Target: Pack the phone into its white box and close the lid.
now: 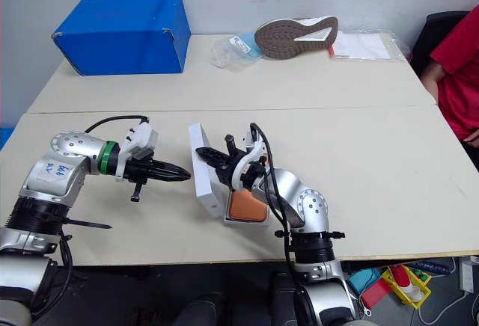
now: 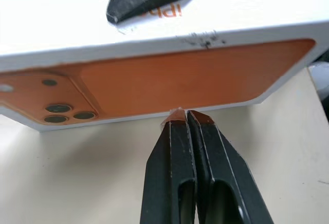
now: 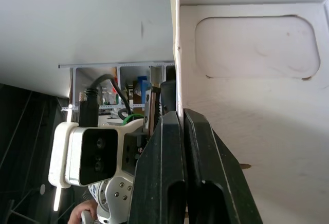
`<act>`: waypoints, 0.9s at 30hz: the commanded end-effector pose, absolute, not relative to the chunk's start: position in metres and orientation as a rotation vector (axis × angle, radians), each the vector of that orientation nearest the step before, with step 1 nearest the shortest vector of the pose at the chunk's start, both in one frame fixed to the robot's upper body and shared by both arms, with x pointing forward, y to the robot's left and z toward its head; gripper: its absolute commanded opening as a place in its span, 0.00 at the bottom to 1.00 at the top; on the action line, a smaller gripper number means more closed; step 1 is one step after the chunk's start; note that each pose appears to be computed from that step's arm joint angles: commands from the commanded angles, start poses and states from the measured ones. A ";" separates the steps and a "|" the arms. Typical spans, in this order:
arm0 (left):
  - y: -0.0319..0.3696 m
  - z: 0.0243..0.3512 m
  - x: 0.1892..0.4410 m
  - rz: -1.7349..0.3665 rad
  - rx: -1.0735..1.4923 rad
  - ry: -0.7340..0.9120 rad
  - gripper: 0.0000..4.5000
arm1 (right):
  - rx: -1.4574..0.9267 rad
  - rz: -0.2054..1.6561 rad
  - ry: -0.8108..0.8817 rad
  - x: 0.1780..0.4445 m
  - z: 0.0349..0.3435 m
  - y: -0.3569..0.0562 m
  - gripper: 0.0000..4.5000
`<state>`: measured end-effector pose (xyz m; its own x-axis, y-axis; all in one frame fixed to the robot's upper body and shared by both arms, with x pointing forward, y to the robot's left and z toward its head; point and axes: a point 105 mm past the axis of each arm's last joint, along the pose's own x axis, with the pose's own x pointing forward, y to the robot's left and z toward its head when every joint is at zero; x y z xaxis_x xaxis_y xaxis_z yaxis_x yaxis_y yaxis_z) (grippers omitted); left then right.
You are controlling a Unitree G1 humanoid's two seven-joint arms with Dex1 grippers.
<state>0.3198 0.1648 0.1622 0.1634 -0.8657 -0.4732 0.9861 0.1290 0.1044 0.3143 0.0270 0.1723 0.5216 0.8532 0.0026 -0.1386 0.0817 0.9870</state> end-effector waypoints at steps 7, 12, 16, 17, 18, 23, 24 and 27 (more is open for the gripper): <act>0.166 0.164 0.324 -1.368 0.467 0.315 0.01 | 1.319 0.965 0.619 0.301 0.193 0.031 0.00; 0.164 0.163 0.325 -1.371 0.468 0.312 0.01 | 1.229 0.903 0.633 0.306 0.175 0.026 0.00; 0.158 0.162 0.323 -1.391 0.458 0.306 0.01 | 1.213 0.838 0.661 0.299 0.154 0.006 0.00; 0.157 0.162 0.323 -1.393 0.456 0.305 0.01 | 1.210 0.828 0.662 0.296 0.150 0.002 0.00; 0.156 0.160 0.323 -1.395 0.456 0.305 0.01 | 1.209 0.817 0.658 0.294 0.148 -0.002 0.00; 0.148 0.156 0.326 -1.395 0.444 0.291 0.01 | 1.194 0.791 0.623 0.291 0.148 -0.017 0.00; 0.146 0.155 0.326 -1.395 0.441 0.289 0.01 | 1.193 0.790 0.618 0.290 0.149 -0.018 0.00; 0.135 0.152 0.325 -1.429 0.436 0.277 0.01 | 1.151 0.801 0.587 0.289 0.151 -0.022 0.00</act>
<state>0.3243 0.1392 0.1455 0.1280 -0.8886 -0.4405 0.9912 0.1000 0.0864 0.2903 -0.0170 0.1554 0.5825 0.8127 0.0171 -0.2434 0.1543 0.9576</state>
